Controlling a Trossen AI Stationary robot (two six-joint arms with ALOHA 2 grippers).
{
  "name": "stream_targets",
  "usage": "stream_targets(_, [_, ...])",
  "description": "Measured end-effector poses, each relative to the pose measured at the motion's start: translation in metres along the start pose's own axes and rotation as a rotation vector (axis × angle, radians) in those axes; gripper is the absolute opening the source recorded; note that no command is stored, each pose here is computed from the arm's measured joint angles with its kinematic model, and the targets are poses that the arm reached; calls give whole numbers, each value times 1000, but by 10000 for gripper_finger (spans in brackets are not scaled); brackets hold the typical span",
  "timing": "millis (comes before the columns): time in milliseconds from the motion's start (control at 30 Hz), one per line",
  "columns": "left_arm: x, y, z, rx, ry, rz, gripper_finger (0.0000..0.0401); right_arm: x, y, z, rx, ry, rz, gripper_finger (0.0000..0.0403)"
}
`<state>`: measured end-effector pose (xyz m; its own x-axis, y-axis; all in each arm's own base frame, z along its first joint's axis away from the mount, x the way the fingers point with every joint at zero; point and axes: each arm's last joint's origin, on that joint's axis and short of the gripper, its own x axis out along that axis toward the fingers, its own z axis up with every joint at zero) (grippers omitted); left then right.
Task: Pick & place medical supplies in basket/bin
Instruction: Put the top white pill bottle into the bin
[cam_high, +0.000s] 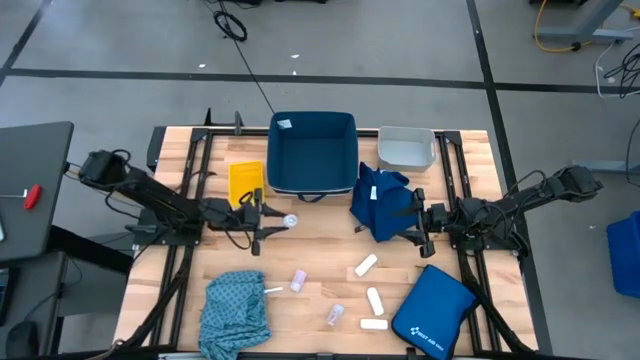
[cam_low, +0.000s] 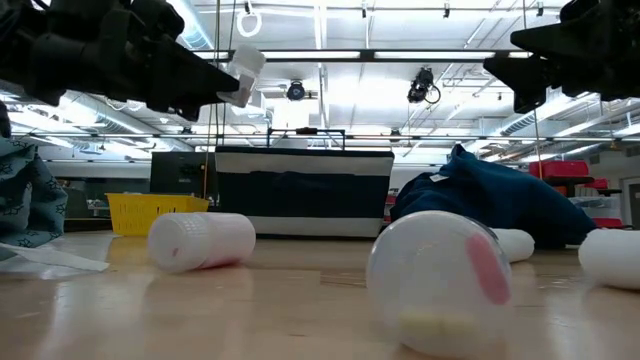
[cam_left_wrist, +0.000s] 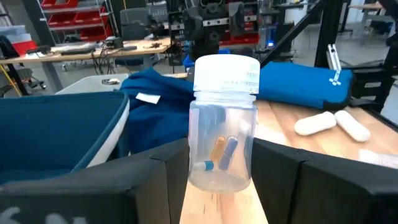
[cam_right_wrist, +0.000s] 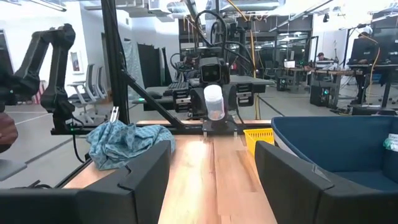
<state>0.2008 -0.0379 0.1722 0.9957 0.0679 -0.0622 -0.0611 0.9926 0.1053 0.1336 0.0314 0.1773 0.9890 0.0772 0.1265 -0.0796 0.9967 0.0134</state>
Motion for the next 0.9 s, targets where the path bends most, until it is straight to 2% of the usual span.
stream_targets(433, [-28,11,17,3,42,20,146,0,0,0,7,3,8,243])
stream_targets(667, [-30,12,18,-5,41,31,146,0,0,0,7,3,8,243])
stream_targets(900, [-30,14,17,1,60,93,146,0,0,0,7,3,8,243])
